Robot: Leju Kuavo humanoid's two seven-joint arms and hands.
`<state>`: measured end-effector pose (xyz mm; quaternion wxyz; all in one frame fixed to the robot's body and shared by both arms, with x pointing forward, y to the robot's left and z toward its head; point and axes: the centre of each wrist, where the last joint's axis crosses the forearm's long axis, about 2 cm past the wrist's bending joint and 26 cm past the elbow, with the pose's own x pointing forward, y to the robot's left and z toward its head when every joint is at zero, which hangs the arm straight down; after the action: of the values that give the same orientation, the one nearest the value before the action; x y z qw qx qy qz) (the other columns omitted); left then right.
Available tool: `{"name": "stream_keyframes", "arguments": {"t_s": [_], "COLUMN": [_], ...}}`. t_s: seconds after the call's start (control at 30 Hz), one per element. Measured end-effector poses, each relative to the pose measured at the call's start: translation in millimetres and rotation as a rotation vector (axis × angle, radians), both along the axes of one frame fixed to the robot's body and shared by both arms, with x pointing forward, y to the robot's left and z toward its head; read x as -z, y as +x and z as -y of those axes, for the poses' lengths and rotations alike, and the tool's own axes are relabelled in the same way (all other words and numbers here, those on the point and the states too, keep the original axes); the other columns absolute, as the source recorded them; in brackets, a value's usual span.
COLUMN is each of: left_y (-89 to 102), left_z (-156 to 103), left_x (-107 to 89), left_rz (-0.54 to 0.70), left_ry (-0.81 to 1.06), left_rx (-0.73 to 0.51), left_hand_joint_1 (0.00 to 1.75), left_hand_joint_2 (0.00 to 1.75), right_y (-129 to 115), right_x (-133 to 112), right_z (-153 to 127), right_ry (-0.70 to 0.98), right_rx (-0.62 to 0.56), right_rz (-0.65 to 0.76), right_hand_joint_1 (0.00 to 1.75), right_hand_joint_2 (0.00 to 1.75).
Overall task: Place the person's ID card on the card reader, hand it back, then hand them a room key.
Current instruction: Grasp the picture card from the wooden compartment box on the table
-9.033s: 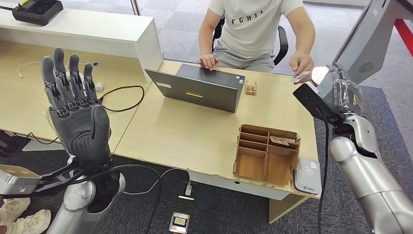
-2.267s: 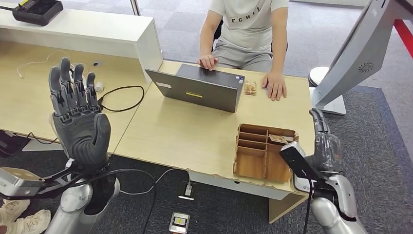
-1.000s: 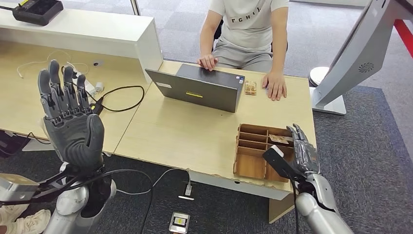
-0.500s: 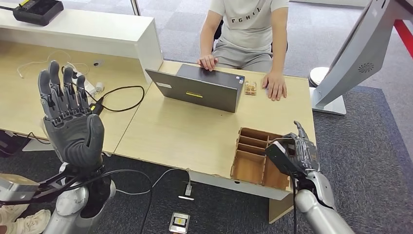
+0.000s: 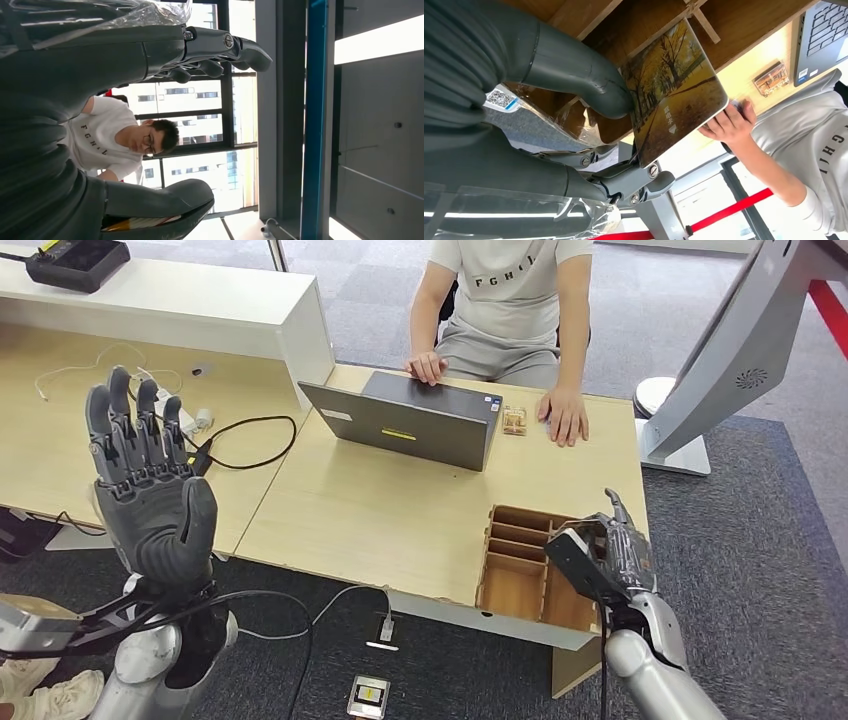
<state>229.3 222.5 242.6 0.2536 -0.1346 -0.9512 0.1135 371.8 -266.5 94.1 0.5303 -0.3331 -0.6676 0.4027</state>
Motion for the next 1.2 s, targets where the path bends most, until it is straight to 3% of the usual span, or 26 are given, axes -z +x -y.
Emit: {"name": "stream_keyframes", "arguments": {"t_s": [0.5,1.2], "left_y": [0.6,1.9], "left_z": [0,1], "left_x": [0.2,-1.9], "left_rz": [0.001,0.003], "left_ry": [0.004,-0.003], "left_rx": [0.007,-0.006], "left_hand_joint_1": [0.00,0.00], "left_hand_joint_2": [1.75,1.75], "right_y": [1,16], "right_x": [-7,-48], "right_z": [1,-5], "right_ry": [0.050,0.168], "right_rx": [0.014,0.017], "right_rz": [0.053,0.244], "right_hand_joint_1": [1.75,1.75], "right_hand_joint_2": [1.75,1.75]}}
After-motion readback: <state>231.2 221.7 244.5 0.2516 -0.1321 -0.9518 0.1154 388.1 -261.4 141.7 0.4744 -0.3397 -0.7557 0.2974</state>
